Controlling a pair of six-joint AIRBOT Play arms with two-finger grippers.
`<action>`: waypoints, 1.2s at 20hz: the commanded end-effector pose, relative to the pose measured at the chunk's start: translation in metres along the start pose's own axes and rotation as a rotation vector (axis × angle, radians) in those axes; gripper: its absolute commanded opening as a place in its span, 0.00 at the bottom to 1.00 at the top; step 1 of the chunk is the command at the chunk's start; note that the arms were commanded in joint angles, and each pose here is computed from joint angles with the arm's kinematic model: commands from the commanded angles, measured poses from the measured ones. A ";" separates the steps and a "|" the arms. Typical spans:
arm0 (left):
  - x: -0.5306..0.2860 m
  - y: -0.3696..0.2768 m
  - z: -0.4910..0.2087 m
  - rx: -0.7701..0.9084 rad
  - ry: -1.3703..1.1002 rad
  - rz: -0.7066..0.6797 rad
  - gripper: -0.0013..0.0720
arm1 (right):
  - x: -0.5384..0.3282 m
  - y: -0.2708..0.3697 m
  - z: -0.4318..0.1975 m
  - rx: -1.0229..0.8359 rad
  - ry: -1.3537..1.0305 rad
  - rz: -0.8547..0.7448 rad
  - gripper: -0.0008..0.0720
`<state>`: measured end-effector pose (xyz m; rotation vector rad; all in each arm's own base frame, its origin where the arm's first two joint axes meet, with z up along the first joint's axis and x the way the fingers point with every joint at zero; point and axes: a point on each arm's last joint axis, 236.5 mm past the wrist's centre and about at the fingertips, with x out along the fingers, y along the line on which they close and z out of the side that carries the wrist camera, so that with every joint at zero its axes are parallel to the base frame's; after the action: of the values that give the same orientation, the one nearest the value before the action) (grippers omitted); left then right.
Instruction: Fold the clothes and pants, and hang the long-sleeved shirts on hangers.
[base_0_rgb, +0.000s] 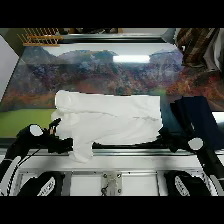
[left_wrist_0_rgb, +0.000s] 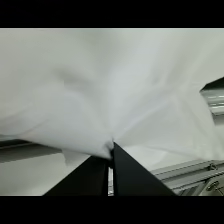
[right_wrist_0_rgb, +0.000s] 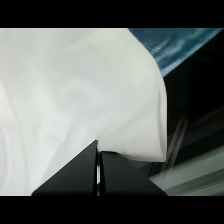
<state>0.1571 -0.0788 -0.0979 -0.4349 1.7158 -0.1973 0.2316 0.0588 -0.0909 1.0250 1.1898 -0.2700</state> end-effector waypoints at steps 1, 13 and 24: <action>-0.021 -0.009 0.000 0.052 -0.045 0.004 0.02 | -0.012 0.015 0.004 -0.074 0.008 0.007 0.03; -0.111 -0.056 0.093 0.204 -0.160 -0.008 0.02 | -0.062 0.064 0.062 -0.293 -0.032 -0.117 0.03; -0.133 -0.072 0.228 0.252 -0.254 -0.008 0.02 | -0.015 0.123 0.137 -0.344 0.002 -0.137 0.03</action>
<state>0.3750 -0.0699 0.0074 -0.2787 1.4531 -0.3432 0.3683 0.0180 -0.0082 0.6577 1.2595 -0.1676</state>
